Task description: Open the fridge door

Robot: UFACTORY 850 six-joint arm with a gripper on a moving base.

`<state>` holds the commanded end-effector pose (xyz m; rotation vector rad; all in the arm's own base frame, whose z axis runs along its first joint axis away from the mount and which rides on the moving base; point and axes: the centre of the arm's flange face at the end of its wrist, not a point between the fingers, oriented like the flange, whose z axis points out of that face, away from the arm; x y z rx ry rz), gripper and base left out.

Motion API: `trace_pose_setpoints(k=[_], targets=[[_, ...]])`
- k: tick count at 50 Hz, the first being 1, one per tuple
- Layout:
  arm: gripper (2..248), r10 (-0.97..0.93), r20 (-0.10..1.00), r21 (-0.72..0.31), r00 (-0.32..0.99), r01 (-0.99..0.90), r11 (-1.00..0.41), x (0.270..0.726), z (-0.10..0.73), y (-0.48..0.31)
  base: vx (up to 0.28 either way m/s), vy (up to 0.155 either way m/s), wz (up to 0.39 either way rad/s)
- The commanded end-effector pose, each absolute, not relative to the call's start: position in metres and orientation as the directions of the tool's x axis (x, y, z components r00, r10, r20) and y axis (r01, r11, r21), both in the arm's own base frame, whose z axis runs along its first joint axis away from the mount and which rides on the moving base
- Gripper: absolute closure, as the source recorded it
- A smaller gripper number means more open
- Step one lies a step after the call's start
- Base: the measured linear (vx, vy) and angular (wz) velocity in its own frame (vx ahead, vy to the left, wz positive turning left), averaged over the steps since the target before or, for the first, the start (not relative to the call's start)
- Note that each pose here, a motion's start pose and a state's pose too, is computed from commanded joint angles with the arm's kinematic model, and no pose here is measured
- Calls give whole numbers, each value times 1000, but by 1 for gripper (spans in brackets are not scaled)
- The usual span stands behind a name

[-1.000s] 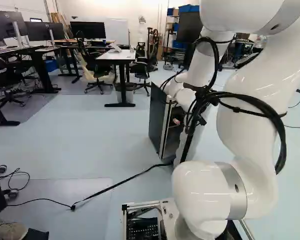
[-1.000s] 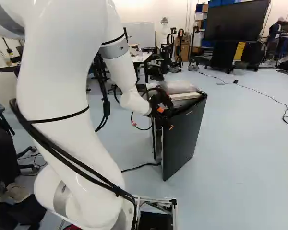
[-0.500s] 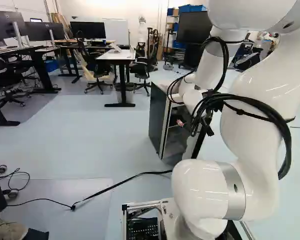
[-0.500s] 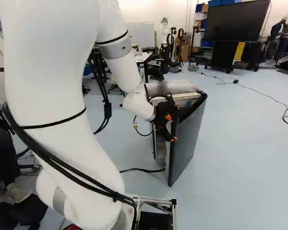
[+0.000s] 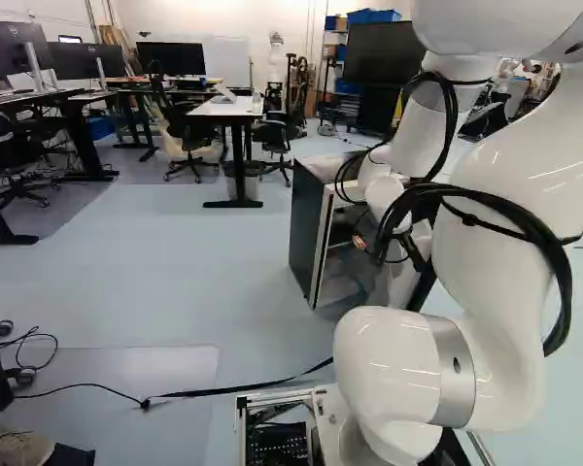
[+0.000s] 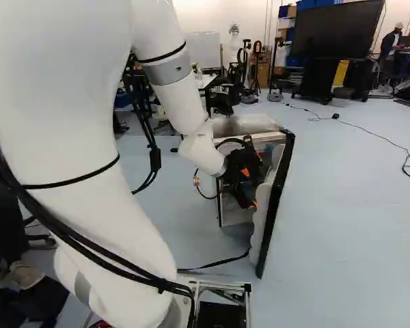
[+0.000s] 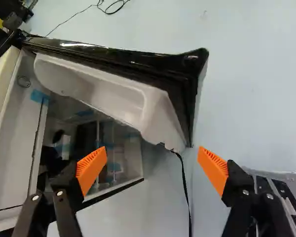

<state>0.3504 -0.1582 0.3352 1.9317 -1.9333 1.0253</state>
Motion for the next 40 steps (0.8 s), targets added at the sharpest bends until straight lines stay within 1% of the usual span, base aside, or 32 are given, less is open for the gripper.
trace_pose_setpoints(k=[22, 40], targets=[[3, -711, 685, -314, -156, -944, -96, 350, 342, -172, 0, 0, 0], [3, -671, 715, -316, -194, -947, -63, 354, 345, -199, 0, 0, 0]])
